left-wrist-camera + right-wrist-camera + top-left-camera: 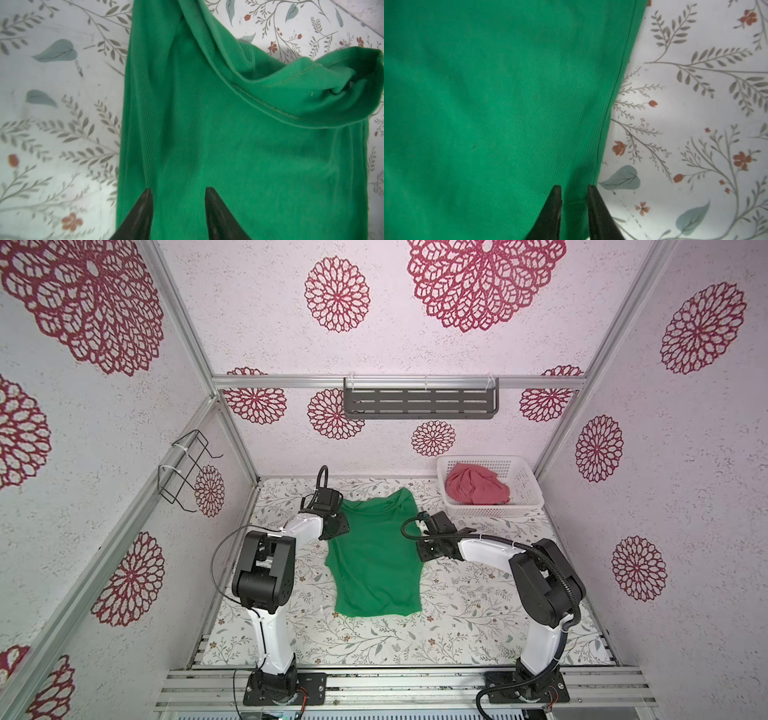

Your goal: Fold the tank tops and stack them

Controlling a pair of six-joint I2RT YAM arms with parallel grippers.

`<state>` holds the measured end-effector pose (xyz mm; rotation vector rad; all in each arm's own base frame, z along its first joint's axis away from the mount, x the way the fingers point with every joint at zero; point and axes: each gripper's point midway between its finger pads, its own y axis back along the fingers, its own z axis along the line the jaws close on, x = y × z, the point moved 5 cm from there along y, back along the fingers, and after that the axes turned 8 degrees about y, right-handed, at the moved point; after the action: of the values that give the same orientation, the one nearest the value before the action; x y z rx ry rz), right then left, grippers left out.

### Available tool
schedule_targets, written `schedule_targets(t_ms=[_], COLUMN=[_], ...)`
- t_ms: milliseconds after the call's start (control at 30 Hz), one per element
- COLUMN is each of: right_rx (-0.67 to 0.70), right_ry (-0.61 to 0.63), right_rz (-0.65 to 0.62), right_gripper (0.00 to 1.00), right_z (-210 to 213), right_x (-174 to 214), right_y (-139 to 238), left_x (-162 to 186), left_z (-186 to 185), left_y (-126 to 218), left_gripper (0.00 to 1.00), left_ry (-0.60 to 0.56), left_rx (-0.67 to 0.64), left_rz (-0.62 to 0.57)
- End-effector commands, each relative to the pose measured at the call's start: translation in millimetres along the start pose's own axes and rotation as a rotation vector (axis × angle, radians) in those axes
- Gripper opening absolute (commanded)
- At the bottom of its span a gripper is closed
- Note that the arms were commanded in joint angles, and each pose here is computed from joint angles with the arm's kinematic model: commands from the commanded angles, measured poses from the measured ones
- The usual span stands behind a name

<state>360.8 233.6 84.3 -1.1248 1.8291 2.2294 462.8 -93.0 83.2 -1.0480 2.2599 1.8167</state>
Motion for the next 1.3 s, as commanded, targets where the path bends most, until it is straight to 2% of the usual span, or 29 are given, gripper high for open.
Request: schedule_targets(t_ms=[0, 167, 333, 433, 500, 567, 667, 767, 867, 1067, 1167, 1267], right_rx=[0.006, 0.031, -0.014, -0.088, -0.151, -0.197, -0.175, -0.057, 0.056, 0.125, 0.158, 0.137], right_ry=[-0.038, -0.075, -0.214, -0.271, -0.272, -0.243, -0.212, -0.159, -0.143, -0.113, -0.074, -0.074], right_rz=[-0.019, 0.012, 0.058, 0.081, 0.094, 0.097, 0.079, 0.072, 0.056, -0.022, -0.047, -0.058], right_gripper=[0.16, 0.06, 0.05, 0.06, 0.10, 0.19, 0.30, 0.33, 0.33, 0.31, 0.26, 0.24], right_z=[2.8, 13.0, 37.4, 70.6, 98.4, 122.6, 121.8, 91.9, 52.4, 5.0, -8.0, -17.6], right_x=[3.6, 30.1, 70.8, 93.5, 101.4, 102.8, 96.0, 84.6, 72.5, 29.7, 5.4, -10.8], right_y=[-6.8, 0.7, 21.5, 36.7, 48.6, 64.8, 89.4, 108.3, 116.1, 100.0, 85.3, 65.7], left_x=[-7.2, -14.1, -20.0, -19.3, -14.6, -4.8, 16.0, 33.1, 21.1, -33.6, -33.6, -17.2], left_z=[-6.3, -17.2, -35.4, -52.7, -66.8, -87.9, -127.7, -162.8, -177.9, -156.8, -126.8, -85.7], left_y=[-21.6, -50.1, -79.3, -90.8, -98.5, -105.9, -108.2, -95.3, -67.6, 18.0, 53.3, 75.3], left_gripper=[0.45, 0.44, 0.40, 0.41, 0.43, 0.44, 0.46, 0.53, 0.61, 0.68, 0.69, 0.68], left_ry=[0.002, -0.031, -0.072, -0.108, -0.142, -0.208, -0.365, -0.523, -0.573, -0.411, -0.322, -0.223], left_rx=[-0.004, -0.008, 0.014, 0.039, 0.066, 0.114, 0.222, 0.296, 0.294, 0.239, 0.197, 0.159], left_rz=[-0.002, 0.040, 0.083, 0.107, 0.141, 0.194, 0.263, 0.283, 0.210, 0.013, -0.056, -0.075])
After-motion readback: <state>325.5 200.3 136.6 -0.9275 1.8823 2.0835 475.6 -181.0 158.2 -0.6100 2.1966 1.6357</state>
